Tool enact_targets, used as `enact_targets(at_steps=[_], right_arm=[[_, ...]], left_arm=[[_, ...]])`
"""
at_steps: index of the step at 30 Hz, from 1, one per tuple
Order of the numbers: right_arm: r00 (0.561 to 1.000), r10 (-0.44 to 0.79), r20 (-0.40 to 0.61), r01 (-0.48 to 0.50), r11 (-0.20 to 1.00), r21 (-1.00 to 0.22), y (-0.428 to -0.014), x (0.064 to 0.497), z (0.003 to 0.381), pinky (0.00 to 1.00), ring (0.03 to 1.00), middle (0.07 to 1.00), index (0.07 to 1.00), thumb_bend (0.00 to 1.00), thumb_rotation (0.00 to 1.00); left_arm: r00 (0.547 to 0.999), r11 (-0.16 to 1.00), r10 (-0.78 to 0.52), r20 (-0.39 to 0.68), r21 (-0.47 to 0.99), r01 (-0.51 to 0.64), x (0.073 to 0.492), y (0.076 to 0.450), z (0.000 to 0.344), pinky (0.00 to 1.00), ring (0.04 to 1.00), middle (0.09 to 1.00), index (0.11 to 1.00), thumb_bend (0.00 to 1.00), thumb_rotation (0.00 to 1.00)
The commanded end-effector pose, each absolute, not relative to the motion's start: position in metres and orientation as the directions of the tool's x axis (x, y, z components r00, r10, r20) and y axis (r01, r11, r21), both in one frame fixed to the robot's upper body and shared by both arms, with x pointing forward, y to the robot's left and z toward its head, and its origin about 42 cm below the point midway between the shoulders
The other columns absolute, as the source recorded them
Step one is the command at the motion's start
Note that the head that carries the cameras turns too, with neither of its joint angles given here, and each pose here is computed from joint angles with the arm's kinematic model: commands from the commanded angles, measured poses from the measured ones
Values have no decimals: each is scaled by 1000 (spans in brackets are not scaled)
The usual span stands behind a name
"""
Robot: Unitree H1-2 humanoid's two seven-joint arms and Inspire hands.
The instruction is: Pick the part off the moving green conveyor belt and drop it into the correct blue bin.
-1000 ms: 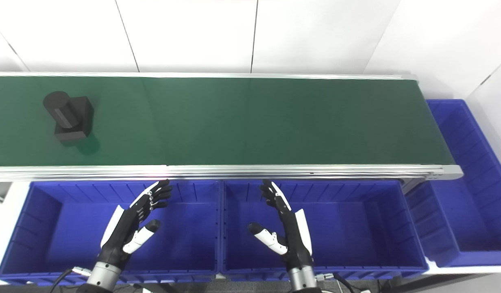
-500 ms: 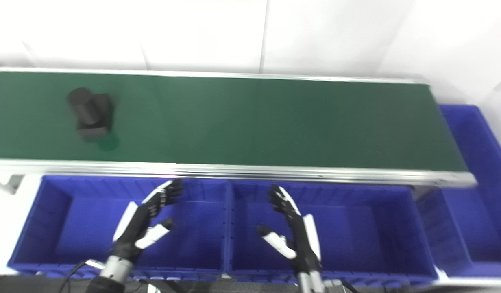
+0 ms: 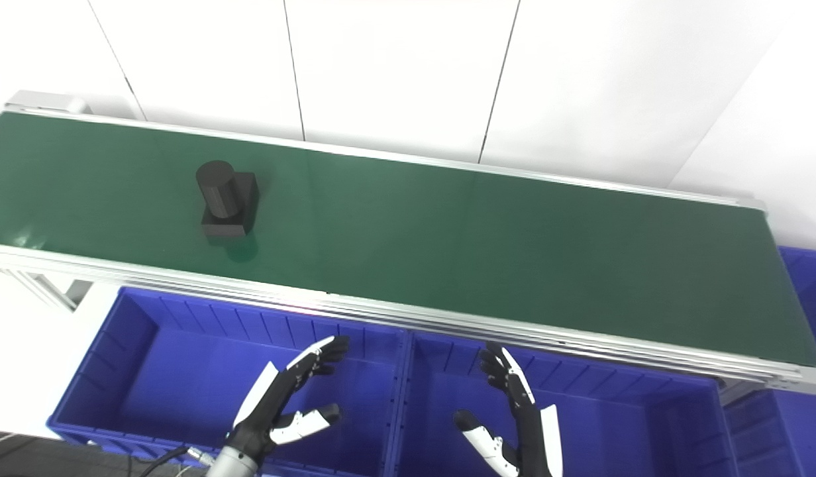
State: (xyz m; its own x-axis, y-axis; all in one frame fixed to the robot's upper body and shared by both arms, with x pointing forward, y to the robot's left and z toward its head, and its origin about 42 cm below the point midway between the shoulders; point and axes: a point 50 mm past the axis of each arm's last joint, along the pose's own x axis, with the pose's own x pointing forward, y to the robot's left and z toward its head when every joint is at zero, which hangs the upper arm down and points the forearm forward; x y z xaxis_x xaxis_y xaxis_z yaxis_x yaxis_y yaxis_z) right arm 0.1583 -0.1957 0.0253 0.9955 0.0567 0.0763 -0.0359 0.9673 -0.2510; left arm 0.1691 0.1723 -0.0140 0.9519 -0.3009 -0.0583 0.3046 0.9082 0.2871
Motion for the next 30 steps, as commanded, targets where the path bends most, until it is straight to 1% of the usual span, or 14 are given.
enact_targets(at_steps=[1, 3, 4, 7, 8, 9, 11, 12, 15, 18, 22, 25, 29, 30], right_arm=[[980, 50, 193, -4, 972, -234, -194, 163, 44, 825, 805, 822, 863, 835, 771], [972, 45, 230, 13, 970, -242, -194, 163, 52, 829, 804, 816, 859, 839, 775], [968, 43, 248, 21, 969, -247, -194, 163, 56, 804, 782, 796, 857, 857, 808], [945, 30, 327, 58, 965, -256, -194, 169, 71, 771, 774, 786, 842, 863, 809], [938, 24, 346, 70, 964, -258, -194, 170, 74, 753, 761, 777, 832, 881, 814], [930, 33, 366, 65, 965, -252, -194, 174, 80, 744, 755, 772, 827, 891, 817], [920, 50, 390, 51, 969, -243, -194, 179, 88, 749, 777, 783, 836, 922, 813], [917, 54, 395, 46, 970, -240, -194, 180, 90, 749, 779, 784, 837, 924, 807], [891, 71, 449, 36, 974, -225, -192, 189, 108, 763, 784, 795, 848, 931, 784], [870, 88, 485, 30, 973, -230, -190, 201, 120, 747, 775, 803, 857, 931, 780], [861, 131, 491, 1, 965, -260, -187, 218, 131, 747, 782, 801, 854, 877, 705], [862, 184, 472, -44, 955, -293, -185, 233, 141, 777, 816, 825, 871, 833, 651], [869, 235, 436, -74, 932, -354, -179, 256, 148, 796, 834, 840, 884, 828, 644], [873, 248, 420, -79, 922, -379, -177, 262, 150, 786, 829, 835, 881, 823, 620]], left_arm=[[953, 913, -302, 1, 290, 288, 179, 172, -7, 784, 841, 864, 863, 798, 783], [953, 911, -301, 3, 295, 287, 179, 172, -7, 780, 838, 862, 860, 795, 779], [954, 911, -301, 4, 298, 286, 179, 172, -8, 777, 836, 859, 858, 796, 778], [955, 909, -298, 8, 309, 281, 179, 172, -9, 770, 831, 855, 853, 795, 777], [955, 907, -298, 9, 313, 280, 179, 172, -9, 767, 829, 855, 854, 794, 784], [955, 908, -296, 6, 310, 280, 179, 172, -10, 765, 828, 855, 854, 794, 787], [956, 910, -294, 4, 308, 279, 179, 172, -10, 767, 828, 853, 850, 798, 782], [956, 909, -294, 4, 309, 278, 179, 172, -11, 766, 827, 853, 849, 796, 782], [957, 904, -291, 17, 332, 269, 180, 171, -11, 768, 829, 853, 851, 780, 785], [958, 902, -288, 17, 340, 265, 182, 172, -13, 769, 831, 853, 851, 783, 786], [958, 903, -287, 13, 337, 266, 183, 172, -13, 780, 835, 854, 849, 792, 788], [959, 909, -283, 5, 320, 267, 183, 171, -13, 774, 833, 853, 845, 797, 778], [958, 902, -287, 7, 339, 267, 182, 172, -15, 780, 837, 858, 852, 792, 787], [958, 902, -286, 9, 341, 266, 181, 172, -15, 784, 838, 858, 854, 791, 788]])
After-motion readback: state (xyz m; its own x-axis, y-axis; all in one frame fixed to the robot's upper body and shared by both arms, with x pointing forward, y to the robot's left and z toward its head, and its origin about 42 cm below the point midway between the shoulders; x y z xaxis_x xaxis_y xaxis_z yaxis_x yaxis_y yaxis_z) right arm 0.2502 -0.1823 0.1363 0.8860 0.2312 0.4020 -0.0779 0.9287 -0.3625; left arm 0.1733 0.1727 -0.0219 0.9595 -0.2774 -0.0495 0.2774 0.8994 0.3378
